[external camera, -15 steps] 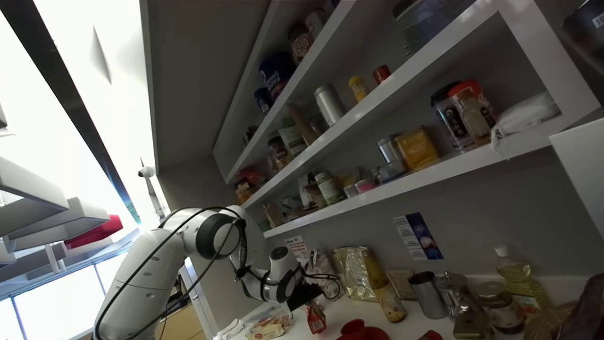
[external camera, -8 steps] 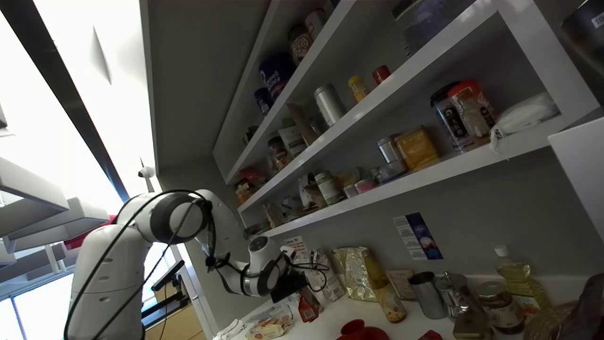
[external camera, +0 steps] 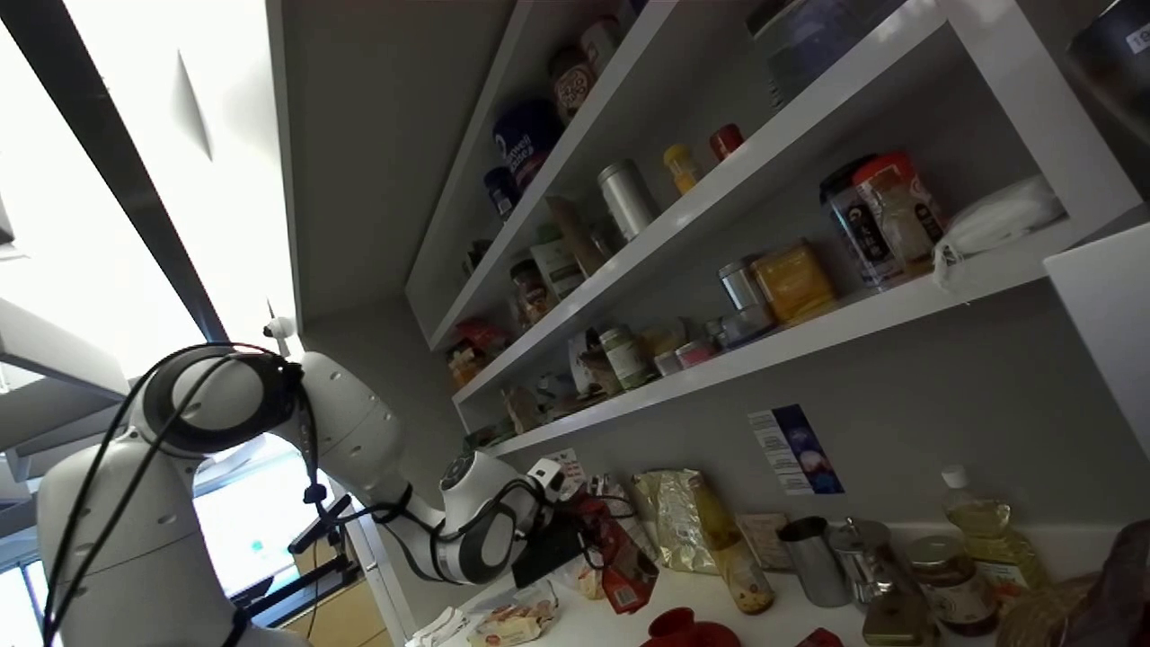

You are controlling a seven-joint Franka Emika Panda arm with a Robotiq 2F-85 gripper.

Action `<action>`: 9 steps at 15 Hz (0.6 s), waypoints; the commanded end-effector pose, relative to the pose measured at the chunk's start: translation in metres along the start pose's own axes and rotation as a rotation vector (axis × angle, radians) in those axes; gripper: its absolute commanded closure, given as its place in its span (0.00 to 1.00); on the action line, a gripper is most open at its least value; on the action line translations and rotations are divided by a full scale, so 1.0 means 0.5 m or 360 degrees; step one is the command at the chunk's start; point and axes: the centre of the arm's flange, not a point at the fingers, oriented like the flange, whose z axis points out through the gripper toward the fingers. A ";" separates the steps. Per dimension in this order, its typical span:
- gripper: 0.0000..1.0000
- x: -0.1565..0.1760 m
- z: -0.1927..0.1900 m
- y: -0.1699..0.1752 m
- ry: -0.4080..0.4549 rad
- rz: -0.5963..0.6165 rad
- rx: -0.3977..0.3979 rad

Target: Move the orange packet of coffee to the right side of the bottom shelf

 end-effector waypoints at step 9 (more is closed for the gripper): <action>0.99 -0.097 -0.270 0.358 -0.0026 0.0594 -0.0817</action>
